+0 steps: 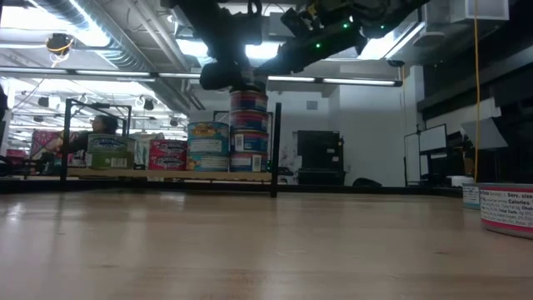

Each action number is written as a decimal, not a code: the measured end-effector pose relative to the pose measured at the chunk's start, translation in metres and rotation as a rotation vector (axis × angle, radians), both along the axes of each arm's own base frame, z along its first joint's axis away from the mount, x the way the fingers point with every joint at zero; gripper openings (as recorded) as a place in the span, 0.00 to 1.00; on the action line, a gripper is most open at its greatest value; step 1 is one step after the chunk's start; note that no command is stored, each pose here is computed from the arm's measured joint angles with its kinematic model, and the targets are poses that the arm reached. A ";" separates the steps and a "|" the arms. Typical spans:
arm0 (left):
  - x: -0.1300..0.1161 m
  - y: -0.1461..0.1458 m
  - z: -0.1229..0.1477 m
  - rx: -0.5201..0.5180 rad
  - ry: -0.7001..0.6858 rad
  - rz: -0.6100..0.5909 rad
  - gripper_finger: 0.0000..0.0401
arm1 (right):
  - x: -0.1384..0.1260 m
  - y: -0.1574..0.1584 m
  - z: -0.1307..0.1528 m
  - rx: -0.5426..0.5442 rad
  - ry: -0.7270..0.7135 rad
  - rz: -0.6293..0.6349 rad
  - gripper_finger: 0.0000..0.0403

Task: Stack canned seafood by type on shelf
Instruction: Stack the blue pink tuna can on top of the blue pink tuna can on the shelf, then stack the yellow blue tuna can on top of the yellow blue tuna can on the shelf

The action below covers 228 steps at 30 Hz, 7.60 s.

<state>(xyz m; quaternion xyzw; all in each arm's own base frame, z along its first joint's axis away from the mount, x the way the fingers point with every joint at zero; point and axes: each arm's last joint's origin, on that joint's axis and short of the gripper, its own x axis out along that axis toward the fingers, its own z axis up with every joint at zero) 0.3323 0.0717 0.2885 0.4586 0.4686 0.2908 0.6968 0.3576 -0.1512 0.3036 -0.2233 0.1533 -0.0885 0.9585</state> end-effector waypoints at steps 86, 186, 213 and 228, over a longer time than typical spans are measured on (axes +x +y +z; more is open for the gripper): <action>-0.007 -0.097 0.021 -0.419 -0.661 0.008 0.68 | -0.216 0.221 -0.117 0.480 0.977 -0.311 0.68; 0.094 -0.122 -0.121 -0.383 -0.261 -0.591 0.68 | -0.169 0.235 -0.141 0.592 0.507 -0.173 0.00; 0.102 -0.125 -0.137 -0.404 -0.225 -0.744 0.68 | -0.143 0.214 -0.125 0.751 0.291 -0.179 0.00; 0.102 -0.119 -0.138 -0.366 -0.181 -0.785 0.68 | -0.137 0.217 -0.117 0.803 0.207 -0.116 0.00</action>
